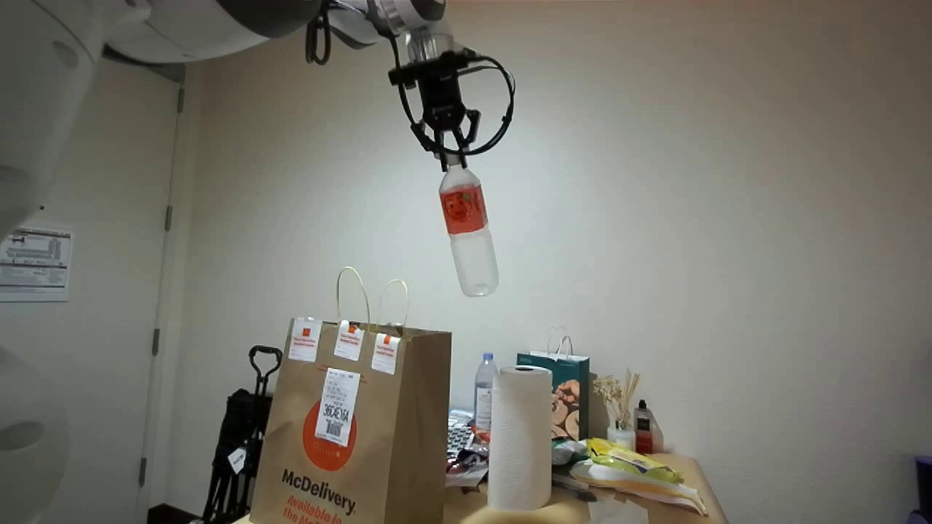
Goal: Put the bottle inside the paper bag
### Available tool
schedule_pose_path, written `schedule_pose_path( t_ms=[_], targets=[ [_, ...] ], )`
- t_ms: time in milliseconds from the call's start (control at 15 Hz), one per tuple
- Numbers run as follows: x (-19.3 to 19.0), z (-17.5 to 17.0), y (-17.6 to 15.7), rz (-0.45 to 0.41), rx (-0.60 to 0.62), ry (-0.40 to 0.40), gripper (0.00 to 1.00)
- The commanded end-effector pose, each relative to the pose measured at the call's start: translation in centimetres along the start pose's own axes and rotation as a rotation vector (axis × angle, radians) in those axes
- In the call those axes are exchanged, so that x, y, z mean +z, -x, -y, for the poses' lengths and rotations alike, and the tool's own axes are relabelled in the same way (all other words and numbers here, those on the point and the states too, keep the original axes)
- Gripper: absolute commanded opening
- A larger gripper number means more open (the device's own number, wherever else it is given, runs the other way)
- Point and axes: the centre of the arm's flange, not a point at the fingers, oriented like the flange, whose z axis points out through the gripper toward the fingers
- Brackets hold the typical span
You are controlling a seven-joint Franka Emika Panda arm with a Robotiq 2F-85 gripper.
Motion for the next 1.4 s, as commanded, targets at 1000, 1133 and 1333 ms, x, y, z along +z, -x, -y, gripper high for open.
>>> schedule_pose_path(
  t_ms=[1000,1133,1333],
  targets=[
    [-2.7,10.3,3.8,0.061,-0.146,-0.152,0.14],
    [-3.7,11.4,5.1,0.094,-0.135,-0.175,0.14],
    [-4.6,12.0,7.0,0.143,-0.097,-0.184,0.14]
  ],
)
